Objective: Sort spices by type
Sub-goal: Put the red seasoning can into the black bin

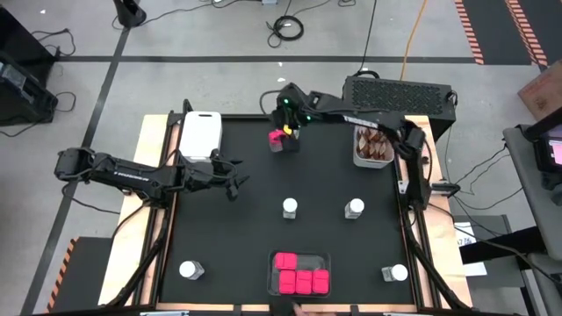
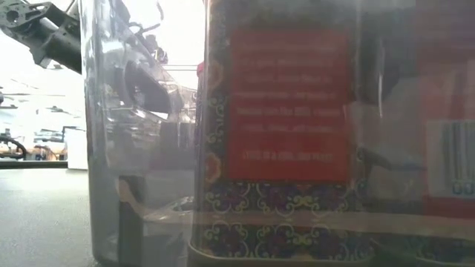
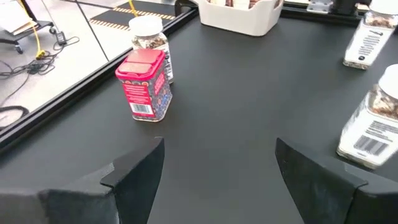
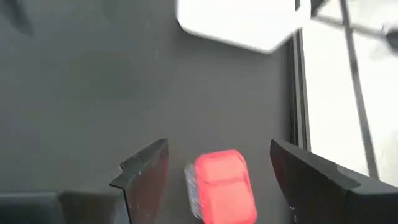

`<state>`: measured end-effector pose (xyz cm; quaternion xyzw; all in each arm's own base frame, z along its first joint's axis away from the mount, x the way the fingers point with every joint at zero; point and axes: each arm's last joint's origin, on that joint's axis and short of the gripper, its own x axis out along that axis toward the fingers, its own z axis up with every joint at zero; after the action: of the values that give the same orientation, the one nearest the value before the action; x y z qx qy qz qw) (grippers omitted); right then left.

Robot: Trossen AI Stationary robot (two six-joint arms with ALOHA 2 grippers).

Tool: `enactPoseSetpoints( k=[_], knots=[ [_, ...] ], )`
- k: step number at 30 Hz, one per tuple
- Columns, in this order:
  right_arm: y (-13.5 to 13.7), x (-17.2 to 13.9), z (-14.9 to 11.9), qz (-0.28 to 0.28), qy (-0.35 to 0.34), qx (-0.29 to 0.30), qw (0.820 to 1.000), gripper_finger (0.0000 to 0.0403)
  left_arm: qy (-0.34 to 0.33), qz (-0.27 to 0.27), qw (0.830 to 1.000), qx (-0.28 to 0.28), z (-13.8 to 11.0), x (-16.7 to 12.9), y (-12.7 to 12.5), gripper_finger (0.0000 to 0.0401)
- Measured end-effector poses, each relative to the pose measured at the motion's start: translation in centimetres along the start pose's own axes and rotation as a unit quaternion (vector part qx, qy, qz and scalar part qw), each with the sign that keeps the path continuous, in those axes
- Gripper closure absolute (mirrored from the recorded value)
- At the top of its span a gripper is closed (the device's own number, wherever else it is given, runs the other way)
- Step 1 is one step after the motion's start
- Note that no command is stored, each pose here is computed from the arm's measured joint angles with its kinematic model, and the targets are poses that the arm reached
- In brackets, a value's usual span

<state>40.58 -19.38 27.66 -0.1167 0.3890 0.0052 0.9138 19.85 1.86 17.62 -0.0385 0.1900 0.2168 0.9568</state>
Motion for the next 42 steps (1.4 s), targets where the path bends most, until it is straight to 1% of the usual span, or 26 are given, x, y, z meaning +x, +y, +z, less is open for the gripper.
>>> enactPoseSetpoints(
  k=[3, 6, 9, 11, 13, 15, 20, 22, 26, 33, 42],
  knots=[
    [-2.0, 2.0, -1.2, -0.004, 0.018, 0.004, 1.0, 0.0126, 0.006, 0.007, 1.0, -0.01, -0.1, 0.1, 0.3, 0.009],
    [-3.4, 3.2, -1.4, 0.006, 0.039, 0.005, 0.999, 0.0124, 0.006, 0.01, 1.0, -0.014, -0.1, 0.1, 0.4, 0.009],
    [-4.0, 4.3, -1.6, 0.033, 0.08, 0.012, 0.996, 0.0124, 0.006, 0.01, 1.0, -0.014, -0.1, 0.2, 0.5, 0.009],
    [-4.3, 4.8, -1.3, 0.046, 0.091, 0.013, 0.995, 0.0124, 0.008, 0.01, 1.0, -0.013, -0.1, 0.2, 0.5, 0.009],
    [-4.2, 4.9, -0.8, 0.061, 0.093, 0.014, 0.994, 0.0124, 0.01, 0.011, 1.0, -0.013, -0.1, 0.2, 0.5, 0.009],
    [-4.2, 5.0, -0.4, 0.061, 0.092, 0.009, 0.994, 0.0124, 0.015, 0.011, 1.0, -0.01, -0.2, 0.2, 0.5, 0.009],
    [-3.7, 6.4, -1.0, 0.074, 0.112, 0.005, 0.991, 0.0124, 0.019, 0.012, 1.0, -0.006, -0.3, 0.2, 0.5, 0.009],
    [-3.8, 6.5, -1.0, 0.073, 0.114, 0.005, 0.991, 0.0124, 0.019, 0.012, 1.0, -0.006, -0.3, 0.2, 0.5, 0.009],
    [-3.9, 6.6, -1.2, 0.046, 0.137, 0.0, 0.99, 0.0124, 0.019, 0.012, 1.0, -0.004, -0.4, 0.2, 0.5, 0.009],
    [-3.5, 6.4, -1.7, 0.061, 0.163, 0.023, 0.984, 0.0124, 0.019, 0.012, 1.0, 0.001, -0.4, 0.2, 0.5, 0.009],
    [-3.3, 6.5, -1.9, 0.065, 0.173, 0.031, 0.982, 0.0124, 0.02, 0.012, 1.0, 0.004, -0.4, 0.2, 0.5, 0.009]
  ],
)
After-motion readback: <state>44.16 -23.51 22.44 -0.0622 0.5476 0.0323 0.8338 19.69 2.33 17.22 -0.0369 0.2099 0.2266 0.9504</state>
